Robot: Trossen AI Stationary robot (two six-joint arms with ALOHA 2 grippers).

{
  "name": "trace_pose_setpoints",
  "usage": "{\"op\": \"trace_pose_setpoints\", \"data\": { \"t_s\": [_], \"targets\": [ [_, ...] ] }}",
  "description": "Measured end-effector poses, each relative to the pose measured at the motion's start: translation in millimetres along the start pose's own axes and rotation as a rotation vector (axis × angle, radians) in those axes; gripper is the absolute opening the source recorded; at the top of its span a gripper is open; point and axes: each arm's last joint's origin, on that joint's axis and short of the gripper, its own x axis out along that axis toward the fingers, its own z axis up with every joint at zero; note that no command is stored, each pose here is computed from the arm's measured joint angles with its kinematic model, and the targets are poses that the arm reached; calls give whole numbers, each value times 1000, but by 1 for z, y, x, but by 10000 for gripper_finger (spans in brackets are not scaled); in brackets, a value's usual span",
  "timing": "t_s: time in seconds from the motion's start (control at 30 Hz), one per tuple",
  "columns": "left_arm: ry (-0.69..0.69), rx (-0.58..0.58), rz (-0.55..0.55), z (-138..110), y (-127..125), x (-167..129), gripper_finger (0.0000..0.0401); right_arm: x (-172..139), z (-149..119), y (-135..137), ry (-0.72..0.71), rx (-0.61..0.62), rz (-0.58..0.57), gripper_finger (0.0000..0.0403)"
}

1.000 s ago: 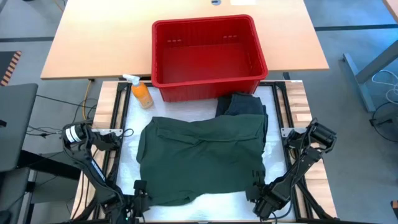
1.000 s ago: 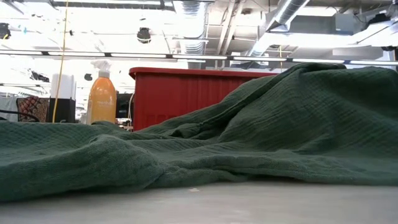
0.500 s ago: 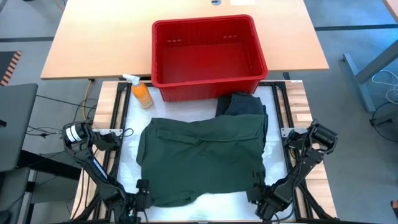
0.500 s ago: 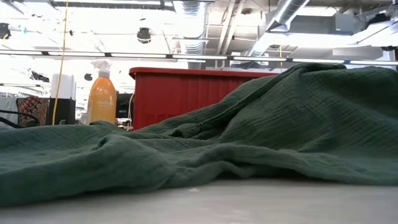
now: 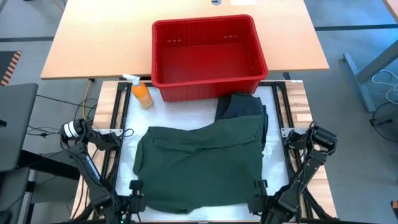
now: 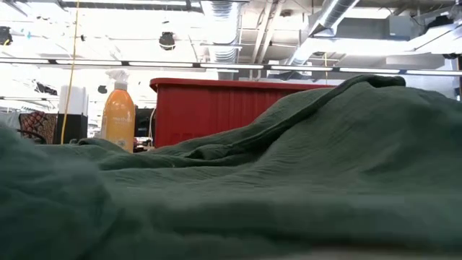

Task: Fold Laundry from Bin
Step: Fold the green button down shirt

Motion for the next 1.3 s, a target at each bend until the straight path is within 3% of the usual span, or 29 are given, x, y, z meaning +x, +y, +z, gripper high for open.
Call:
{"op": "trace_pose_setpoints", "data": {
  "t_s": [0.2,0.43,0.8,0.9,1.03,1.17,1.3],
  "targets": [
    [-8,-25,144,6,10,-16,1,-38,15,-6,34,101,-108,13],
    [-50,-73,296,15,25,-44,0,-87,36,-35,66,166,-319,13],
    [-7,-93,565,22,71,-83,0,-93,85,-105,30,176,-404,13],
    [15,-107,650,25,82,-85,0,-93,95,-125,54,162,-411,13],
    [16,-104,675,32,89,-81,0,-106,98,-148,56,175,-383,13],
    [16,-89,709,40,96,-78,0,-128,90,-160,29,178,-310,13],
    [-12,-78,763,51,108,-73,0,-144,78,-167,14,89,-264,13]
  ]
}}
